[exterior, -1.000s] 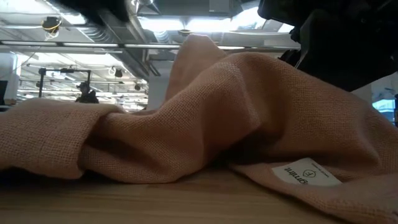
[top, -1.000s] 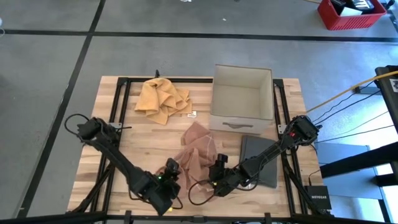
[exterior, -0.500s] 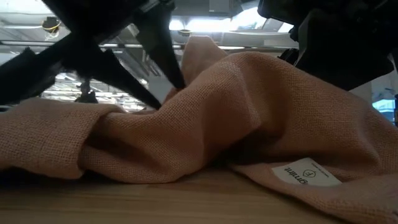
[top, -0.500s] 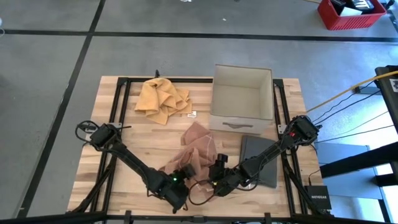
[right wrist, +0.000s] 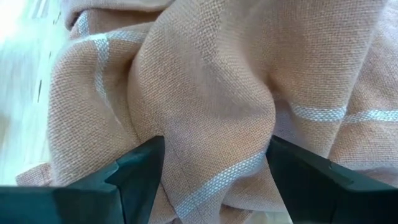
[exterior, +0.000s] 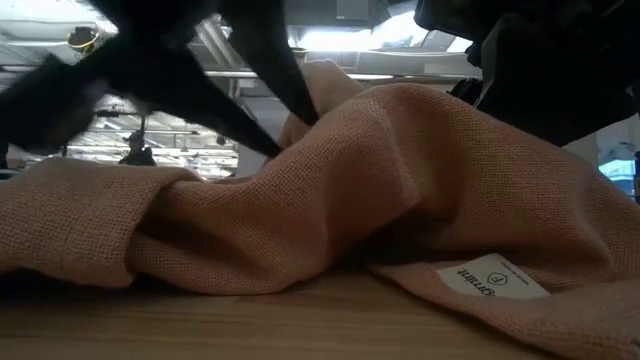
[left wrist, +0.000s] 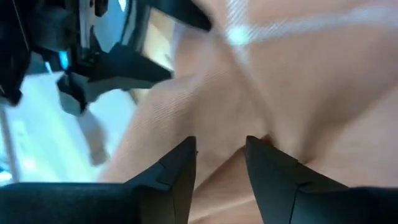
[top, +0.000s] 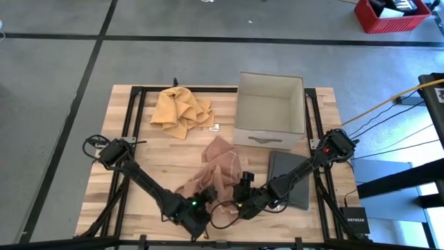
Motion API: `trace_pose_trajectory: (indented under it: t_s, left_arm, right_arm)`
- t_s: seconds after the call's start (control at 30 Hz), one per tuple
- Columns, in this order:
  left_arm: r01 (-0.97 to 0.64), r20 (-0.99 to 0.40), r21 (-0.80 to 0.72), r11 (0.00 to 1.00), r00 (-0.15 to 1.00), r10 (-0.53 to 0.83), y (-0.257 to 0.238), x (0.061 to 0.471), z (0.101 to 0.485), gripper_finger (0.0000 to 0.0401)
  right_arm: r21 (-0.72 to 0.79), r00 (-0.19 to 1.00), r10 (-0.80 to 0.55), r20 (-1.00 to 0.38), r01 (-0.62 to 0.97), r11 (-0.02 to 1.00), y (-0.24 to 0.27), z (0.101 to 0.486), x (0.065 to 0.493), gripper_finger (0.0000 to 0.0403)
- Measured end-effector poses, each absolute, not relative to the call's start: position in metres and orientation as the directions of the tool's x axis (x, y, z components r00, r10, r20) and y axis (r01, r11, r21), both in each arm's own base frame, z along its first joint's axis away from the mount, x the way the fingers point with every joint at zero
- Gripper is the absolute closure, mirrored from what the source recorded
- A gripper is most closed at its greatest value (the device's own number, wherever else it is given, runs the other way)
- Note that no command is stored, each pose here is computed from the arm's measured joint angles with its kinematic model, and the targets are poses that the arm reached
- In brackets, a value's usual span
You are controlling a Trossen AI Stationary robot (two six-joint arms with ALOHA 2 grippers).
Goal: Fold towel
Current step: Fold the light orange towel
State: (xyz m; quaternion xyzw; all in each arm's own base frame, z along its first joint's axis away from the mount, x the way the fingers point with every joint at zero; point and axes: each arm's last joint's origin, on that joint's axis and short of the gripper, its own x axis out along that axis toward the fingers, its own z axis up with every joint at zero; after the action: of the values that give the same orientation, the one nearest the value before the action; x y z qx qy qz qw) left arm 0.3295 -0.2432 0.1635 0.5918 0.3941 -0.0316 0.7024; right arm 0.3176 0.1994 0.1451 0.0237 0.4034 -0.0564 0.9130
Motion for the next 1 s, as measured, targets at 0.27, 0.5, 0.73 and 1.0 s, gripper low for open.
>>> trace_pose_trajectory:
  t_s: [0.27,0.5,0.73,1.0]
  left_arm:
    - [0.269,-0.745,0.595,0.757,0.537,0.395,-0.223,0.328,0.155,0.0271]
    - [0.144,-0.835,0.347,0.927,0.498,0.236,-0.198,0.355,0.154,0.0271]
    - [0.018,-0.846,0.261,0.965,0.486,0.22,-0.171,0.352,0.164,0.0271]
    - [-0.075,-0.689,0.012,0.997,0.722,0.063,-0.153,0.317,0.178,0.0271]
  right_arm:
    - [-0.002,0.668,-0.083,-0.739,0.122,0.993,0.199,0.145,0.318,0.0121]
    - [-0.002,0.669,-0.084,-0.739,0.122,0.993,0.2,0.145,0.318,0.0121]
    - [0.005,0.666,-0.075,-0.742,0.117,0.993,0.2,0.145,0.317,0.0121]
    - [0.017,0.661,-0.06,-0.748,0.109,0.994,0.2,0.145,0.317,0.0121]
